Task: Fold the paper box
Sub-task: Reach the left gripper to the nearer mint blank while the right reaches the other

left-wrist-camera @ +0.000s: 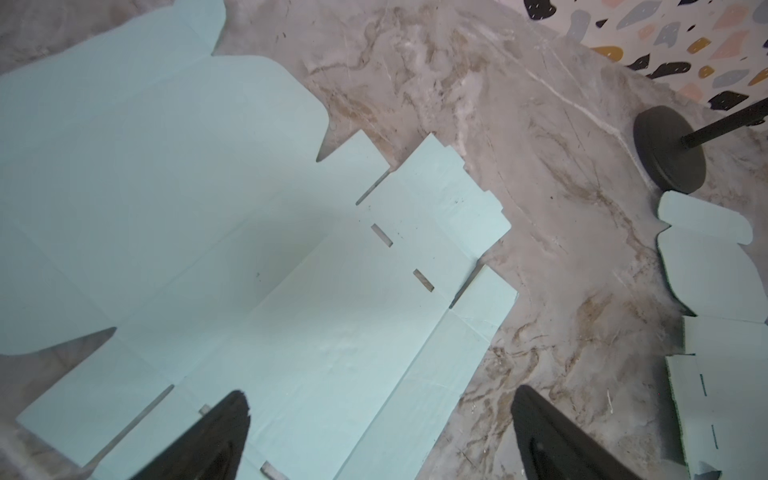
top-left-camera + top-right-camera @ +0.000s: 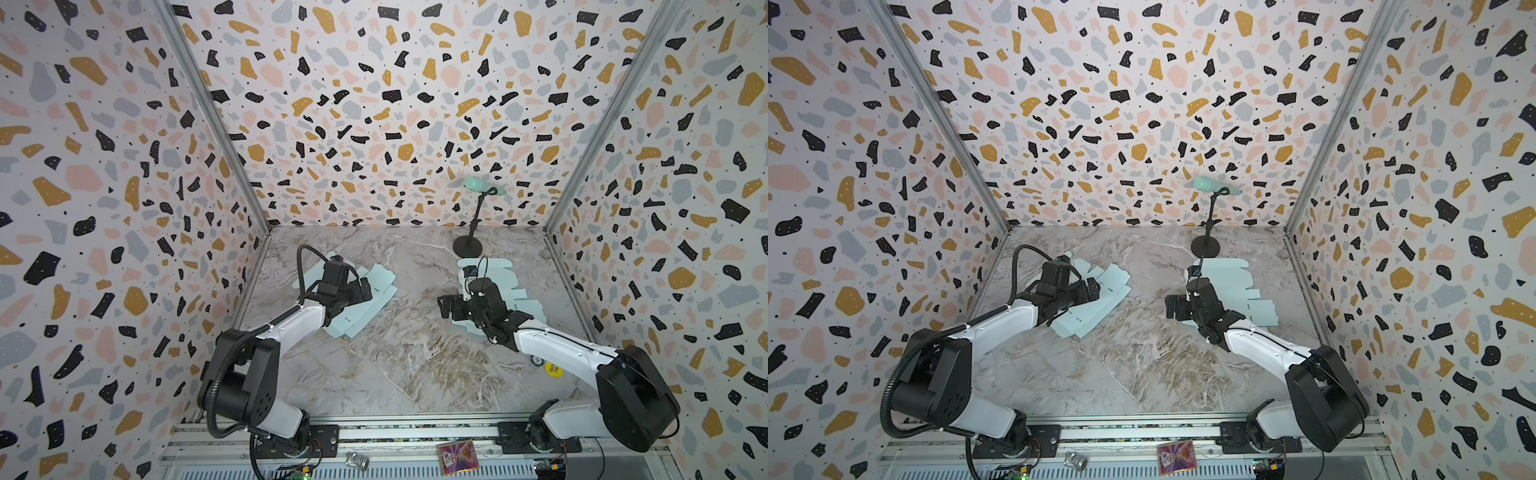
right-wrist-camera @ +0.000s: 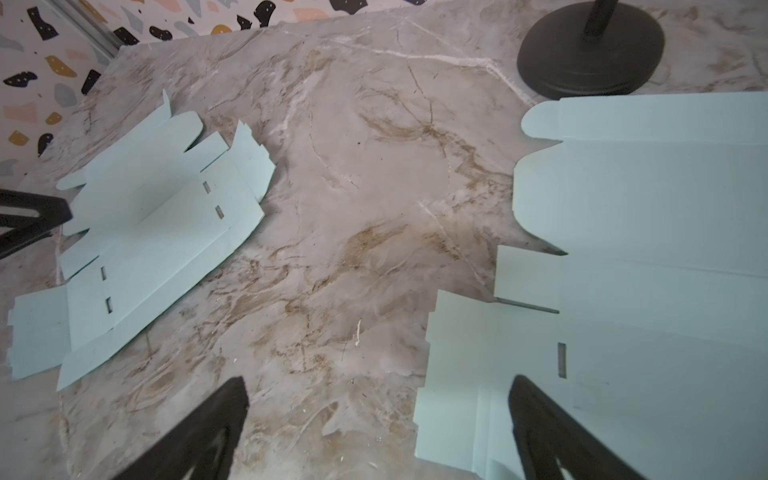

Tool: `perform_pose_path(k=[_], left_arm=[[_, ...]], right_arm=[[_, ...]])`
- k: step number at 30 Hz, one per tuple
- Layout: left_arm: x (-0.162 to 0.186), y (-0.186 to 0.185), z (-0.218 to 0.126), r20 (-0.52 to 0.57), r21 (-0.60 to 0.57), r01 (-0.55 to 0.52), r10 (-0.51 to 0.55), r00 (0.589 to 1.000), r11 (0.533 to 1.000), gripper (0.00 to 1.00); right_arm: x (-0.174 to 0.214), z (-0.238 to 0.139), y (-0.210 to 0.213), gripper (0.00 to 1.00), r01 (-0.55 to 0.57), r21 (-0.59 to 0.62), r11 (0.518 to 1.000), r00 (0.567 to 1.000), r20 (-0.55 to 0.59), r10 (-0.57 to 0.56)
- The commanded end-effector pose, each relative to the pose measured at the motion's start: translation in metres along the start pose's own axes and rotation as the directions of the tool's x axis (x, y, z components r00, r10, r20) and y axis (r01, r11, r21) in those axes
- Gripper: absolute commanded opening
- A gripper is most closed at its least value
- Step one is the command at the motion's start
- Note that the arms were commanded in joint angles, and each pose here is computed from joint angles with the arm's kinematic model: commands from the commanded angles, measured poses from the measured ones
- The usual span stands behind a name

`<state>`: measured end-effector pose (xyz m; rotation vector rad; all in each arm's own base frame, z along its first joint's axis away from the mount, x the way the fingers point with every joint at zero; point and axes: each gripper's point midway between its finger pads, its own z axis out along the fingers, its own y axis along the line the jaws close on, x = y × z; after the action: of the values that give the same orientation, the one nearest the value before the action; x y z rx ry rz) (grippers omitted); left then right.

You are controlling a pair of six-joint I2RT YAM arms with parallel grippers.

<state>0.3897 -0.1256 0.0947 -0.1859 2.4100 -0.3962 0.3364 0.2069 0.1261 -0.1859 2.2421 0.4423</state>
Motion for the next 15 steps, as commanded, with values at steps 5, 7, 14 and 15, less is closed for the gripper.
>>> perform_pose_path(k=[5, 7, 14, 15], left_arm=[[0.026, -0.01, 0.019, -0.067, 0.032, -0.044, 0.046, 0.997, 0.999, 1.0], [0.033, -0.013, 0.02, -0.079, 0.032, -0.051, 0.054, 0.995, 0.998, 1.0], [0.055, -0.022, 0.026, -0.101, 0.042, -0.065, 0.069, 0.992, 0.997, 1.0], [0.058, -0.022, 0.027, -0.107, 0.043, -0.068, 0.072, 0.992, 0.997, 1.0]], right_arm=[[-0.007, -0.004, 0.014, 0.99, 0.0, -0.047, 0.999, 1.0, -0.005, 0.0], [-0.008, -0.006, 0.014, 0.99, 0.003, -0.049, 0.999, 1.0, -0.001, -0.003], [-0.023, -0.01, 0.019, 0.99, 0.022, -0.055, 0.998, 1.0, 0.024, -0.02], [-0.026, -0.011, 0.02, 0.99, 0.023, -0.059, 0.998, 0.999, 0.031, -0.021]])
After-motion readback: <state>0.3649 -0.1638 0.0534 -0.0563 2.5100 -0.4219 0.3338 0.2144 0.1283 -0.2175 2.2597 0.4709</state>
